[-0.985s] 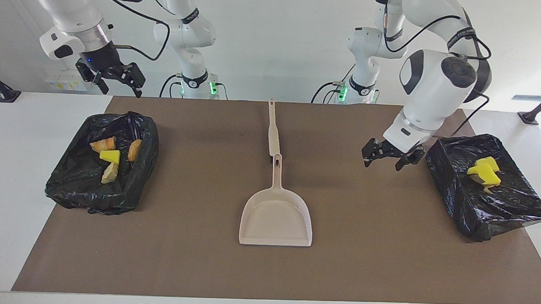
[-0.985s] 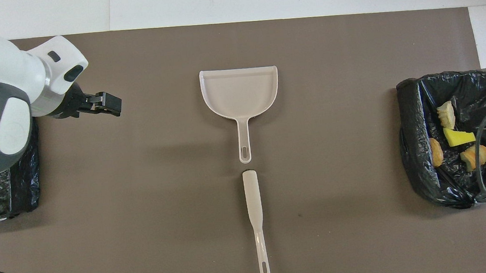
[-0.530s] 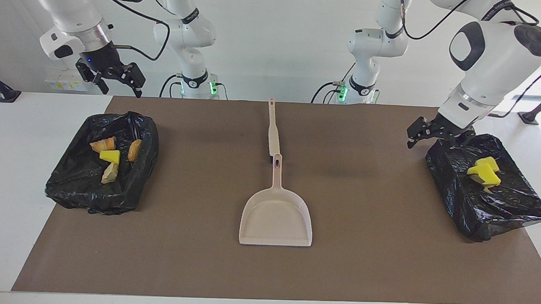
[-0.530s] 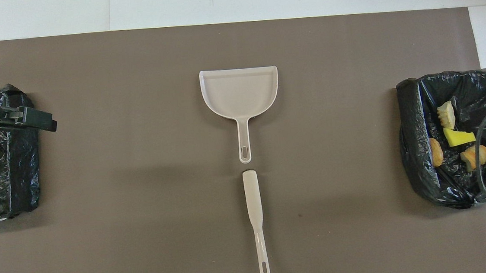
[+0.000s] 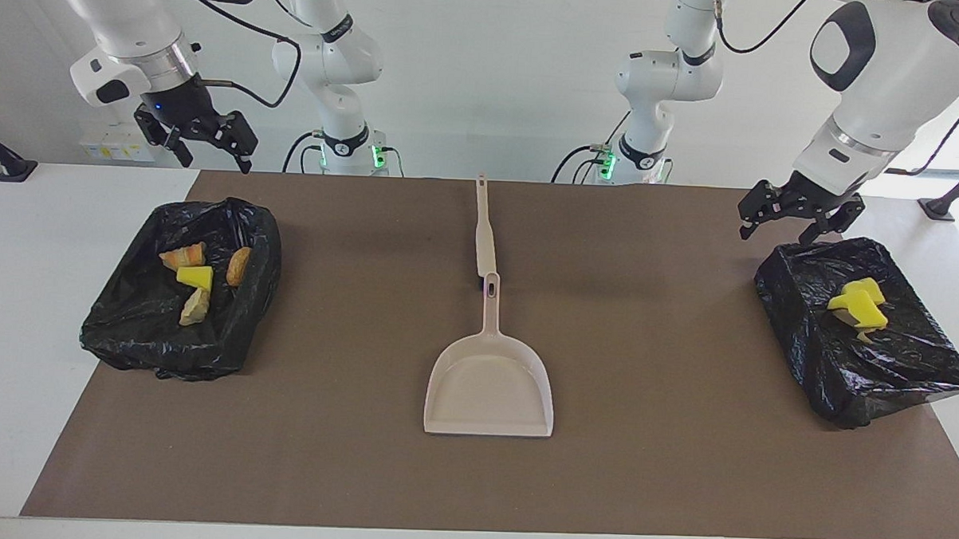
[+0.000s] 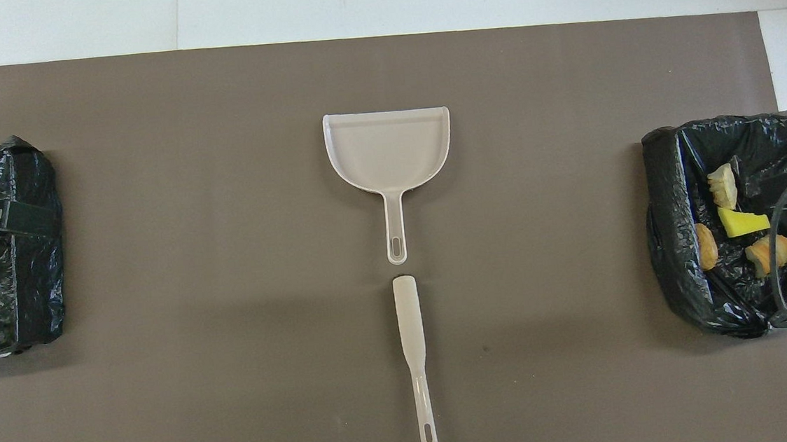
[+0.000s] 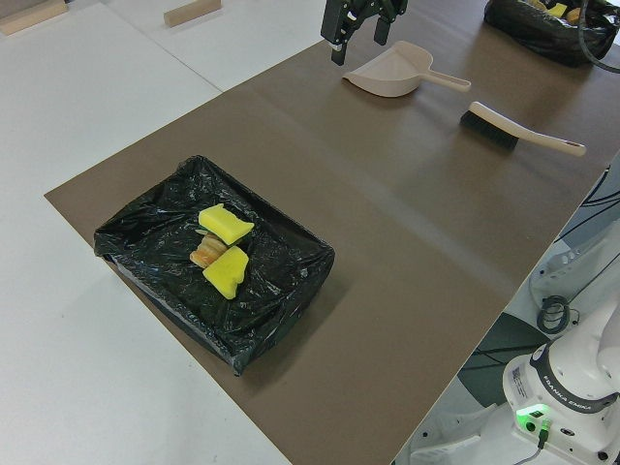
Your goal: Sweep and dump trash in bin
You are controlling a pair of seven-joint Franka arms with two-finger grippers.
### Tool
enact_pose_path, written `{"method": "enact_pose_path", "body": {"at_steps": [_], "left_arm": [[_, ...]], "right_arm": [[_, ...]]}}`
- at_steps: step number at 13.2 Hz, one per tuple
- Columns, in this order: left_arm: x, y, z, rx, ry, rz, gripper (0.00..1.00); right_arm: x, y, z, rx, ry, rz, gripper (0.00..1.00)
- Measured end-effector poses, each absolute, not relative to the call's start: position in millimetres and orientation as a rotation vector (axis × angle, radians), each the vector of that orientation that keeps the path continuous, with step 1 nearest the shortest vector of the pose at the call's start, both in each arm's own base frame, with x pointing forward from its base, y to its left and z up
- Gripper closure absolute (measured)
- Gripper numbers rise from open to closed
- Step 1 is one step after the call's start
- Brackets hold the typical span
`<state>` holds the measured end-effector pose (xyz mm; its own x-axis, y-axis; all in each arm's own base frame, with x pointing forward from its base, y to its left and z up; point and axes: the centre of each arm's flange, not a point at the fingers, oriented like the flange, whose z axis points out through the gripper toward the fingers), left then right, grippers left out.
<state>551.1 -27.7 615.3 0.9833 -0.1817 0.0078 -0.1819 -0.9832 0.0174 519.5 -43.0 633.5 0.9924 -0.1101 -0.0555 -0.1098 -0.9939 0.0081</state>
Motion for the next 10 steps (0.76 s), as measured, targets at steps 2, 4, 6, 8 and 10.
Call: {"method": "enact_pose_path", "body": {"at_steps": [2,4,6,8,10], "left_arm": [[546.7,-26.4,616.0,3.110,-0.285,0.010,0.00],[546.3,-26.2,617.0,3.111,-0.285,0.013,0.00],[546.0,-26.1,618.5,3.111,-0.286,0.020,0.00],[545.5,-26.1,619.5,3.111,-0.287,0.023,0.00],[545.5,-26.4,619.6,3.110,-0.288,0.024,0.00]], "right_arm": [[519.5,-43.0,633.5,3.131,-0.173,-0.088,0.00],[519.5,-43.0,633.5,3.131,-0.173,-0.088,0.00],[519.5,-43.0,633.5,3.131,-0.173,-0.088,0.00],[519.4,-43.2,633.5,3.131,-0.173,-0.088,0.00],[519.4,-43.4,633.5,3.131,-0.173,-0.088,0.00]]}}
